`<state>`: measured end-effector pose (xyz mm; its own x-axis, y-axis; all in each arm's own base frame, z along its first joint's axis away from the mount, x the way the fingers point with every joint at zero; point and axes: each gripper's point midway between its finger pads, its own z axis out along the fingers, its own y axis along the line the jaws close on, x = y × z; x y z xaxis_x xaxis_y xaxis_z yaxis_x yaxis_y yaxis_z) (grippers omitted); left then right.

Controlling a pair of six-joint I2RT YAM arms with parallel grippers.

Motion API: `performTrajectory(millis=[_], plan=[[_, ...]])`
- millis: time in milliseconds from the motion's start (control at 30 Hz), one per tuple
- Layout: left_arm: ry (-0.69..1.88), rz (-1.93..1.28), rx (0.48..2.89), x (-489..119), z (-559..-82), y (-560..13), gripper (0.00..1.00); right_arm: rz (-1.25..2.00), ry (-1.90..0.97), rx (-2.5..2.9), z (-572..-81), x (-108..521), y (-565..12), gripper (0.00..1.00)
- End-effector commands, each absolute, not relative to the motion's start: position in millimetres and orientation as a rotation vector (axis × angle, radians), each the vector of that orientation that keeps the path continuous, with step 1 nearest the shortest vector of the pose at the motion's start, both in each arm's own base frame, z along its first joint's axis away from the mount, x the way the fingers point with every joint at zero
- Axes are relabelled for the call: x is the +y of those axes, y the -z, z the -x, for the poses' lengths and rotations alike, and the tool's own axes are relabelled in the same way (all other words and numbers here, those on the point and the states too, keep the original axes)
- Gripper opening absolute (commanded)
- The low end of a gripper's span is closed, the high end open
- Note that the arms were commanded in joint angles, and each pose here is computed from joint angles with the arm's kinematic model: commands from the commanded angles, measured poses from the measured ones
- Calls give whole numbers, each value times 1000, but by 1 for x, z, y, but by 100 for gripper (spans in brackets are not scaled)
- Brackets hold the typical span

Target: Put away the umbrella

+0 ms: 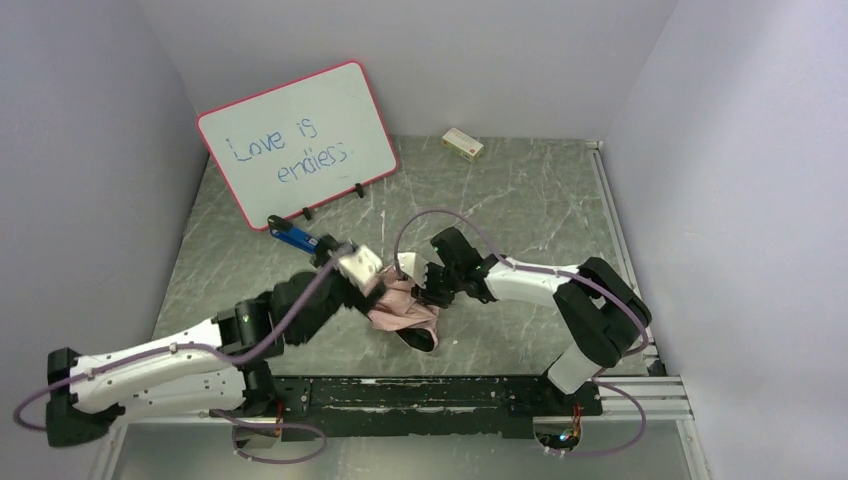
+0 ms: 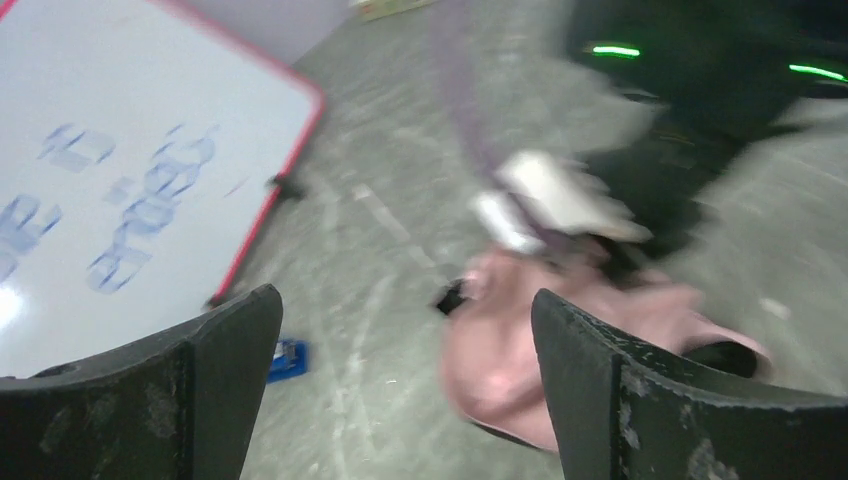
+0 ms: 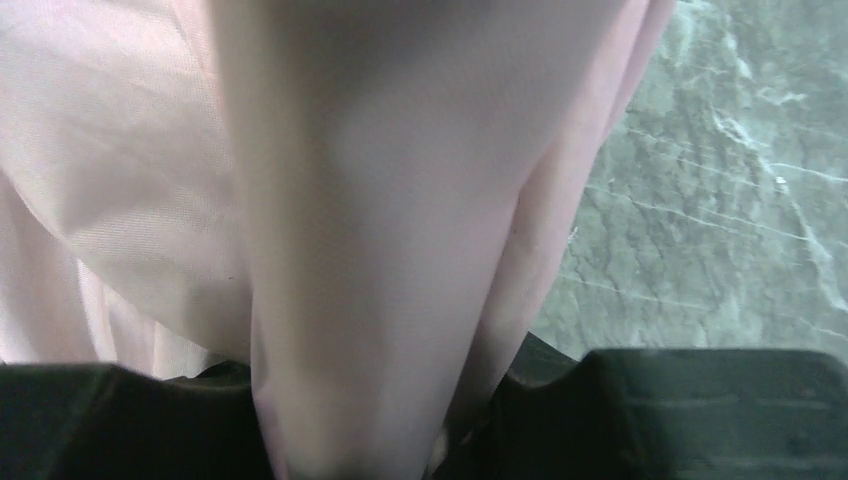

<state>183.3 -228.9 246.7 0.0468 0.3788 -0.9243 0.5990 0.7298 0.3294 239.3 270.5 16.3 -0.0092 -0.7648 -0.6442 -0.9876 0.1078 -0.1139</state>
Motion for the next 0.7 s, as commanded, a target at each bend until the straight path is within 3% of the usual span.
performTrajectory(millis=[0,300,667], plan=[[232,-619,1771,-198,-233,-235,98,1777,-162,1855,-249,225,9,15],[382,-479,1896,-178,-307,-227,98,1798,-25,1706,-234,222,8,17],[445,-715,1929,-199,-302,-198,97,1839,196,1565,-220,213,10,18]])
